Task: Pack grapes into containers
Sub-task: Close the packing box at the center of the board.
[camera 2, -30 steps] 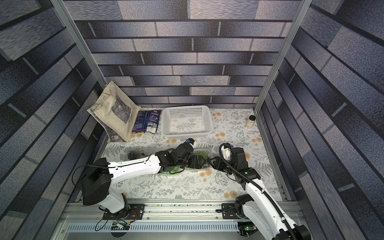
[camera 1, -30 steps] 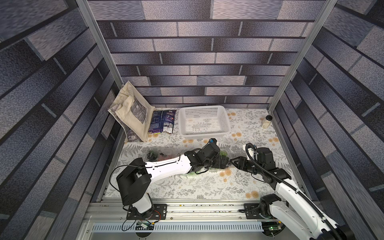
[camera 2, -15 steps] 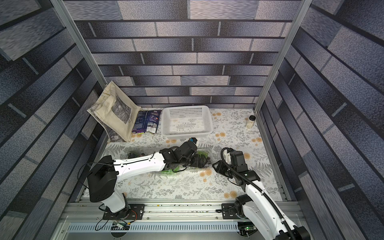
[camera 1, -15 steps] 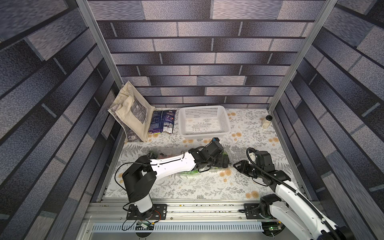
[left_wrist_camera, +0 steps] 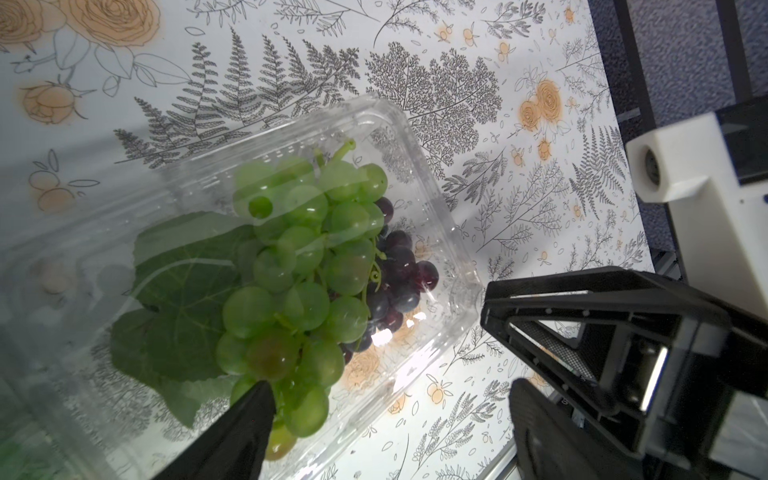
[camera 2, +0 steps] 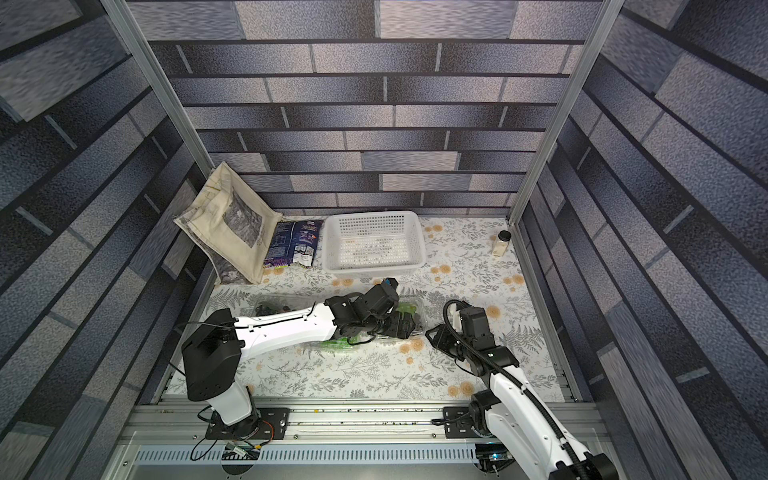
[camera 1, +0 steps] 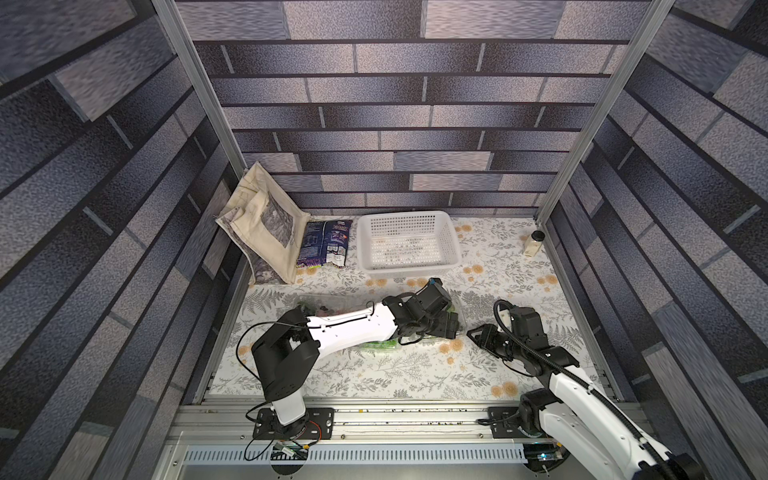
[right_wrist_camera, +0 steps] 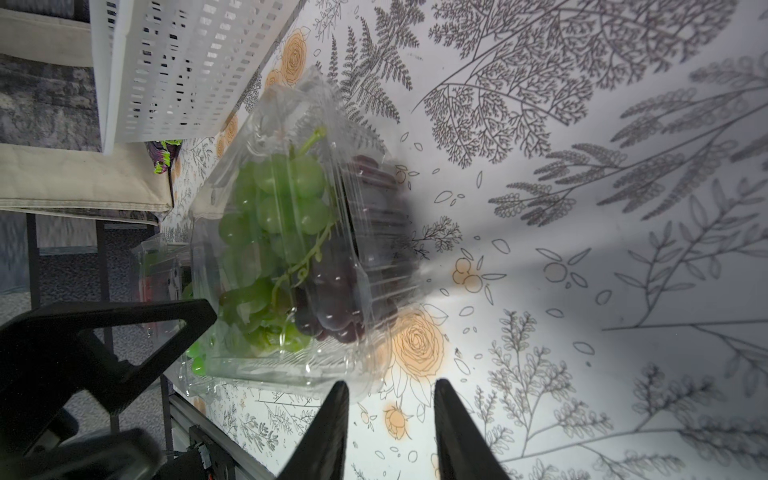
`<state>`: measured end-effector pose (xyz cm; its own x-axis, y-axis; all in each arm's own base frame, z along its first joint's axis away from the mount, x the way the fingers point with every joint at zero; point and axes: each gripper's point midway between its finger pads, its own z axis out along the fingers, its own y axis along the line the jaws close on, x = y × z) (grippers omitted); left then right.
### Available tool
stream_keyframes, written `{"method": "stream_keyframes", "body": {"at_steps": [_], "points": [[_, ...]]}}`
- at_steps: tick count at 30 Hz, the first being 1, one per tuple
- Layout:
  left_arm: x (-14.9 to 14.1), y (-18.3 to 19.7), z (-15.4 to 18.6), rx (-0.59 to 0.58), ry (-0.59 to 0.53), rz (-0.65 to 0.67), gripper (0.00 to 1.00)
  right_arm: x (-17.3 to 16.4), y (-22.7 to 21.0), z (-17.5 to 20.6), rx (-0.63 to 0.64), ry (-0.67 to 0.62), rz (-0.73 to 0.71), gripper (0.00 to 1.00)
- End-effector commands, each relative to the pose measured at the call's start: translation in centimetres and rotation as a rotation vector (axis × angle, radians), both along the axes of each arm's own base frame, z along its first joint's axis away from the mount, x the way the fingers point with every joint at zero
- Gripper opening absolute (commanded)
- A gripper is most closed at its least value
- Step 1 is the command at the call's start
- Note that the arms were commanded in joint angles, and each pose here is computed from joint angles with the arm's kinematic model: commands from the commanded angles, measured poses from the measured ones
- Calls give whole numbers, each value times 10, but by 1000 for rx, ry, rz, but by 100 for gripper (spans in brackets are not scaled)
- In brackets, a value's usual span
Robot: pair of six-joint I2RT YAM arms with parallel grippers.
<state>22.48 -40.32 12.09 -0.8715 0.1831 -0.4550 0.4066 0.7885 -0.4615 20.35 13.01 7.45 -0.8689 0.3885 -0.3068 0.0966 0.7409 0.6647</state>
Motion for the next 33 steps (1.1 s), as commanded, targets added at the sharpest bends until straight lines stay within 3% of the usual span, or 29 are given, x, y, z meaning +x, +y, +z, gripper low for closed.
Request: {"method": "stream_keyframes", "body": {"at_steps": [1, 10, 33], "points": [[-1, 4, -5, 45, -2, -8, 90, 4, 2, -1, 10, -13, -5, 34], [-2, 5, -7, 51, 4, -3, 90, 9, 3, -6, 6, -14, -7, 25], [-2, 1, -13, 45, 28, -4, 90, 9, 6, -19, 83, -40, -47, 18]]}}
